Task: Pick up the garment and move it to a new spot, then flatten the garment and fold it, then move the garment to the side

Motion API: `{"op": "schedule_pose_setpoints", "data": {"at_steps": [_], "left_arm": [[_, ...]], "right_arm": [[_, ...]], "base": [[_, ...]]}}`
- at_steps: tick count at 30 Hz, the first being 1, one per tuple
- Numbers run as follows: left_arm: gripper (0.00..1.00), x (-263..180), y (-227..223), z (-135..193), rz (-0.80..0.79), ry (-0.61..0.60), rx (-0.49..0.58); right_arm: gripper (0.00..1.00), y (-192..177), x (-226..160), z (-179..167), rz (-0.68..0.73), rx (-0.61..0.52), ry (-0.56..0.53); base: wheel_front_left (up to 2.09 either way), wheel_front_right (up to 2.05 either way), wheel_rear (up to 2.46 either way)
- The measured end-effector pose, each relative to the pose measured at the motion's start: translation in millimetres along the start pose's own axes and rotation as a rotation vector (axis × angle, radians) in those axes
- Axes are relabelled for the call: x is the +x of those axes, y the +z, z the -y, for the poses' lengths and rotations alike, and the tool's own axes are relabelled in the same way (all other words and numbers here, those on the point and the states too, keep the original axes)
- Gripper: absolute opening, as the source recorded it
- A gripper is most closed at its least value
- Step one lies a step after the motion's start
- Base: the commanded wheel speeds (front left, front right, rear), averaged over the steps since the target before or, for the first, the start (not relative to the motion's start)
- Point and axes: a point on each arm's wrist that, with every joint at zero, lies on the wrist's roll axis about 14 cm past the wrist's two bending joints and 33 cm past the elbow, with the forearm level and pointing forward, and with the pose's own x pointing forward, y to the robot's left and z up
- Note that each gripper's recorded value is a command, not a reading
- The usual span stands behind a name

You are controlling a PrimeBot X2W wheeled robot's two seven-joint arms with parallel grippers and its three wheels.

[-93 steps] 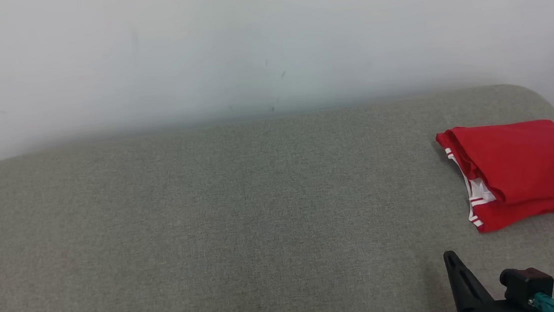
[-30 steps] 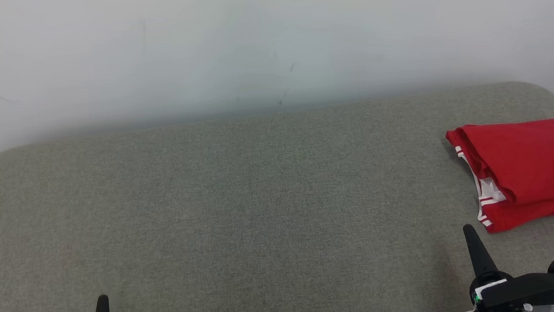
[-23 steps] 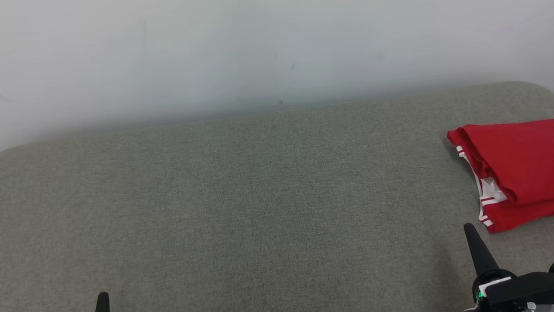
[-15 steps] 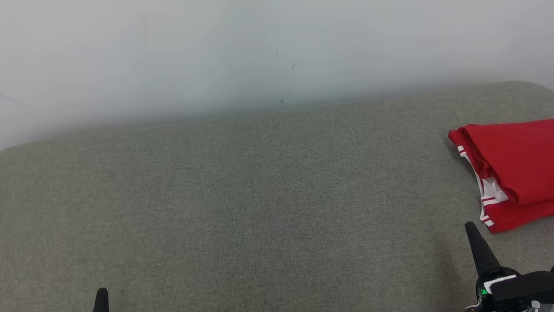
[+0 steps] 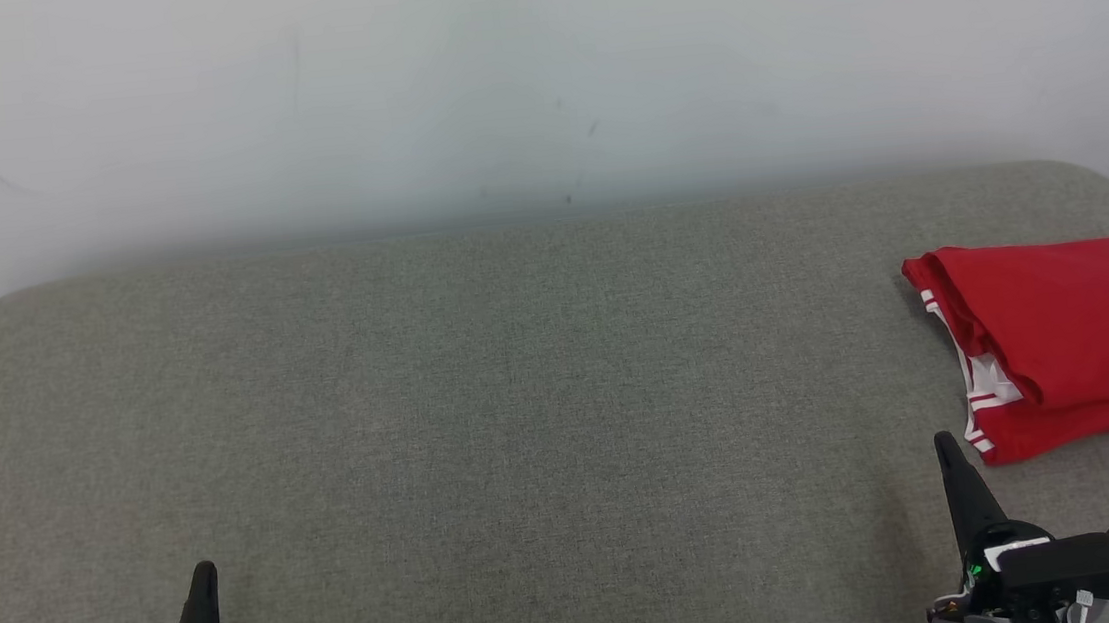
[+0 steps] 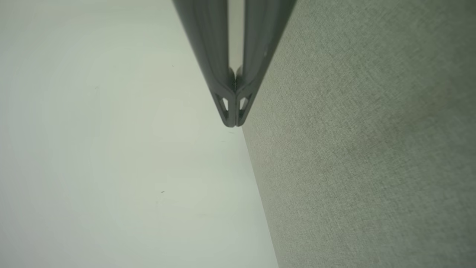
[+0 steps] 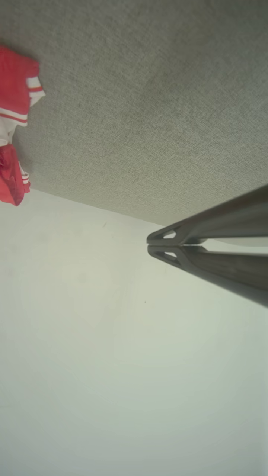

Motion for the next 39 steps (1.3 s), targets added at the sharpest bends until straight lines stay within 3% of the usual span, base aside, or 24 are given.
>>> {"op": "schedule_pose_setpoints", "data": {"at_steps": [27,39], "left_arm": [[0.0,7,5,12,-0.012,-0.052,-0.173],[0.0,7,5,12,-0.011,-0.052,-0.175]], "right_arm": [[0.0,1,5,-5,0.004,0.195,0.017],[0.0,1,5,-6,0.005,0.196,0.02]], "base": [[0.0,0.0,0.0],[0.0,0.0,0.0]]}}
